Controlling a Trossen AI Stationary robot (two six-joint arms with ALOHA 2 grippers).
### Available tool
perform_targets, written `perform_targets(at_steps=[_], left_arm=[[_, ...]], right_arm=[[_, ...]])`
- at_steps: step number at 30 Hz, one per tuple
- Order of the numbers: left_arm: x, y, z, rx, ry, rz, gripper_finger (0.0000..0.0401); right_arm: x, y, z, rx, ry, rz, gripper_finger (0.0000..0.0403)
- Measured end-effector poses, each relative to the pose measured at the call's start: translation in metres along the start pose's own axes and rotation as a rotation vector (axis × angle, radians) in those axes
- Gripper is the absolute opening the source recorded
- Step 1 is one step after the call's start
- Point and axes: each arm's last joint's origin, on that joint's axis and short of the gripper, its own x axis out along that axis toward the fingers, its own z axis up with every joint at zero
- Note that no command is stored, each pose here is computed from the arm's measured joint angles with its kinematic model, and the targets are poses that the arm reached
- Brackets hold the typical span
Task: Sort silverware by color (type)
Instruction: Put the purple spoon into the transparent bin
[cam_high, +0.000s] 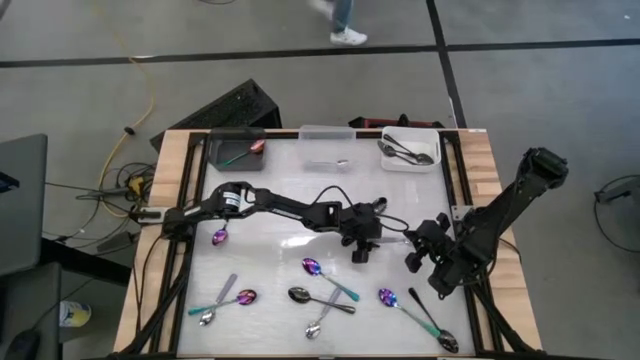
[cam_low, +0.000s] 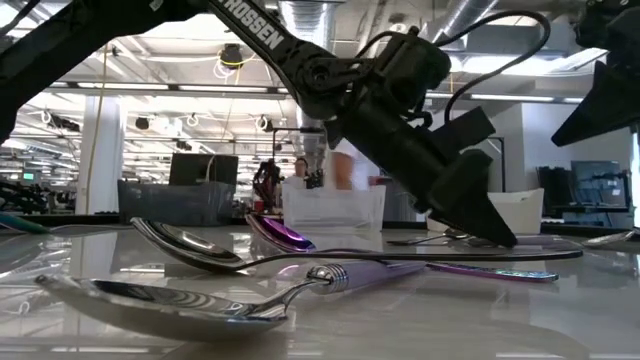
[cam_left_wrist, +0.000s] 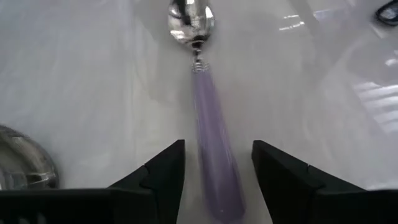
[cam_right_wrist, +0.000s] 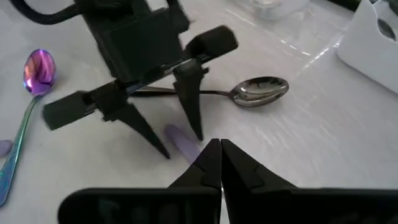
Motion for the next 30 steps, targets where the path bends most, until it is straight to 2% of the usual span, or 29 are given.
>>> perform_targets(at_steps=[5, 7, 9, 13, 15, 20, 22, 25, 30], left_arm=[[0.001, 0.000, -0.004, -0.015, 0.043, 0.037, 0.0171], [0.001, 0.000, -0.005, -0.015, 0.054, 0.059, 0.0157], [0.001, 0.000, -0.005, -0.016, 0.058, 0.055, 0.0130], [0.001, 0.000, -0.010, -0.017, 0.102, 0.053, 0.0046], [-0.002, 0.002, -0.007, 0.002, 0.097, 0.050, 0.0023], [-0.027, 0.004, 0.018, 0.065, 0.096, 0.048, 0.0007], [-0.041, 0.004, 0.032, 0.127, 0.090, 0.048, 0.0001], [-0.071, 0.010, 0.054, 0.200, 0.110, 0.094, 0.0001], [-0.116, 0.035, 0.073, 0.167, 0.150, 0.073, 0.0002]], right_arm=[[0.001, 0.000, 0.002, 0.016, -0.001, -0.002, 0.0022], [0.001, 0.000, 0.002, 0.019, -0.001, -0.003, 0.0023], [0.001, 0.000, 0.002, 0.022, -0.002, -0.001, 0.0025], [0.001, 0.001, 0.002, 0.029, -0.002, 0.005, 0.0025], [0.001, 0.001, 0.002, 0.028, -0.002, 0.004, 0.0024], [0.001, 0.000, 0.002, 0.021, 0.001, -0.001, 0.0024], [0.001, 0.000, 0.002, 0.021, 0.000, -0.001, 0.0024], [0.001, 0.000, 0.002, 0.021, 0.000, -0.001, 0.0024], [0.001, 0.000, 0.002, 0.018, -0.001, -0.001, 0.0024]])
